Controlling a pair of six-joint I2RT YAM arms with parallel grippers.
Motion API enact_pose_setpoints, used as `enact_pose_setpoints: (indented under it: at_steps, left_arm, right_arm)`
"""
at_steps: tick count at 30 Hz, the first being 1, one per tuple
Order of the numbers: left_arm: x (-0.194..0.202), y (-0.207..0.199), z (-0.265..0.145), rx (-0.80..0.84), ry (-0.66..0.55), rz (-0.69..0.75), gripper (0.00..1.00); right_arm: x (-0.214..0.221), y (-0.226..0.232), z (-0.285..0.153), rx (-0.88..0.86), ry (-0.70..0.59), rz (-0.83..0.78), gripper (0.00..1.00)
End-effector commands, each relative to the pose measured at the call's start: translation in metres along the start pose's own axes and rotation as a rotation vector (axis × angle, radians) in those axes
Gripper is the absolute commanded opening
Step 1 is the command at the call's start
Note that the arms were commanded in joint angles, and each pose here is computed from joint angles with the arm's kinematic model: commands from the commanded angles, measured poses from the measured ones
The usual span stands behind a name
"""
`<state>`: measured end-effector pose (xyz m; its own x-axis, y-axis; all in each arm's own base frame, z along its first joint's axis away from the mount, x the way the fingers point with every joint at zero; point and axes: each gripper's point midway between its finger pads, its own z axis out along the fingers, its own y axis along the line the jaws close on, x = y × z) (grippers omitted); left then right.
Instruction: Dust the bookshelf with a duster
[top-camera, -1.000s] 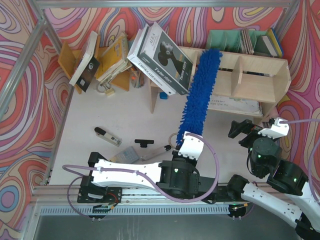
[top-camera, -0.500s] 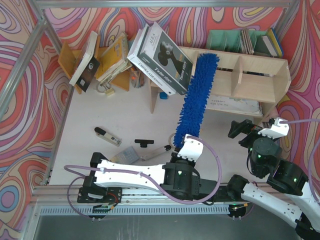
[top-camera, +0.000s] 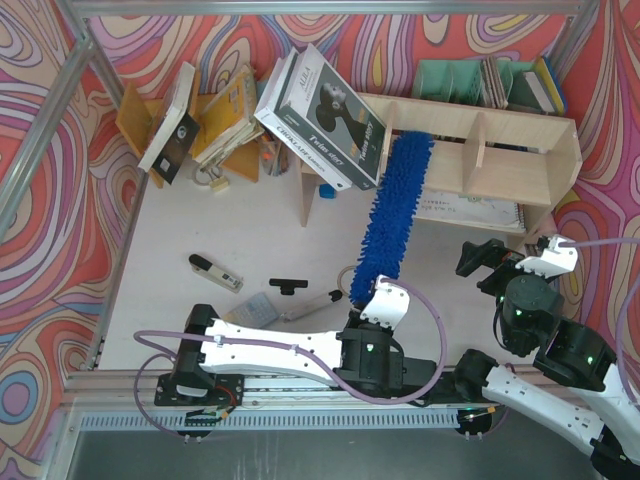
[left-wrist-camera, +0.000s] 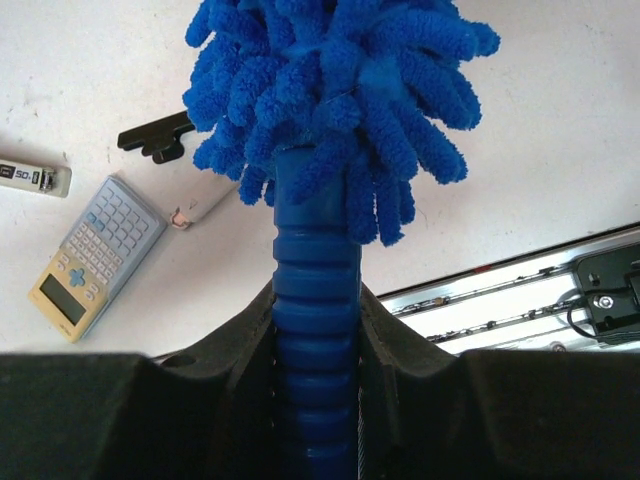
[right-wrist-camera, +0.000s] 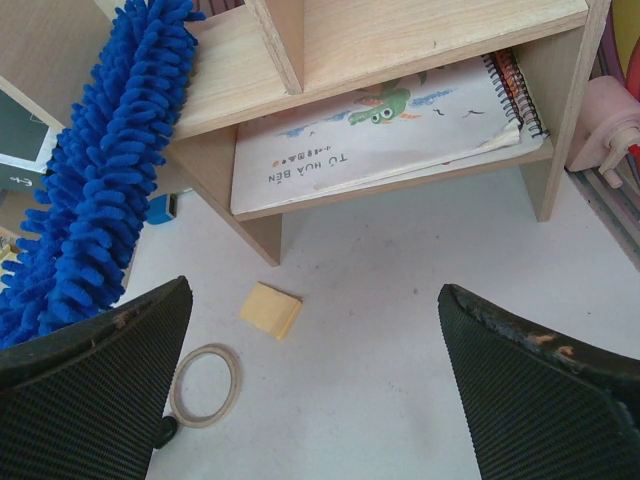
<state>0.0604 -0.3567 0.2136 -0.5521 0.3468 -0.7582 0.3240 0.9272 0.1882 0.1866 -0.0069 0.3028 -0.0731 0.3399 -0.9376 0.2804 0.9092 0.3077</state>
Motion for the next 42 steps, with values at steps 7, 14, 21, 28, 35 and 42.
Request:
enact_pose_setpoints:
  at_steps: [7, 14, 21, 28, 35, 42]
  left_arm:
    - [-0.060, 0.020, -0.021, -0.019, -0.162, -0.030, 0.00]
    - [-0.076, 0.033, -0.022, -0.040, -0.197, -0.039, 0.00]
    - [-0.061, 0.024, -0.013, -0.017, -0.151, -0.029, 0.00]
    - [-0.053, 0.007, -0.003, 0.009, -0.118, 0.002, 0.00]
    - [-0.034, -0.018, 0.009, 0.071, -0.038, 0.044, 0.00]
    - [-0.017, -0.023, 0.015, 0.073, 0.019, 0.081, 0.00]
  right_arm:
    - [0.001, -0.004, -0.001, 0.013, -0.001, 0.002, 0.99]
    - [0.002, -0.004, 0.000, 0.014, -0.001, 0.001, 0.99]
    - [0.002, -0.005, 0.000, 0.015, -0.002, 0.001, 0.99]
    - [0.002, -0.004, 0.000, 0.013, -0.001, 0.001, 0.99]
    - [0.002, -0.004, 0.000, 0.015, -0.001, 0.000, 0.99]
    - [0.002, -0.005, -0.001, 0.017, -0.002, 0.002, 0.99]
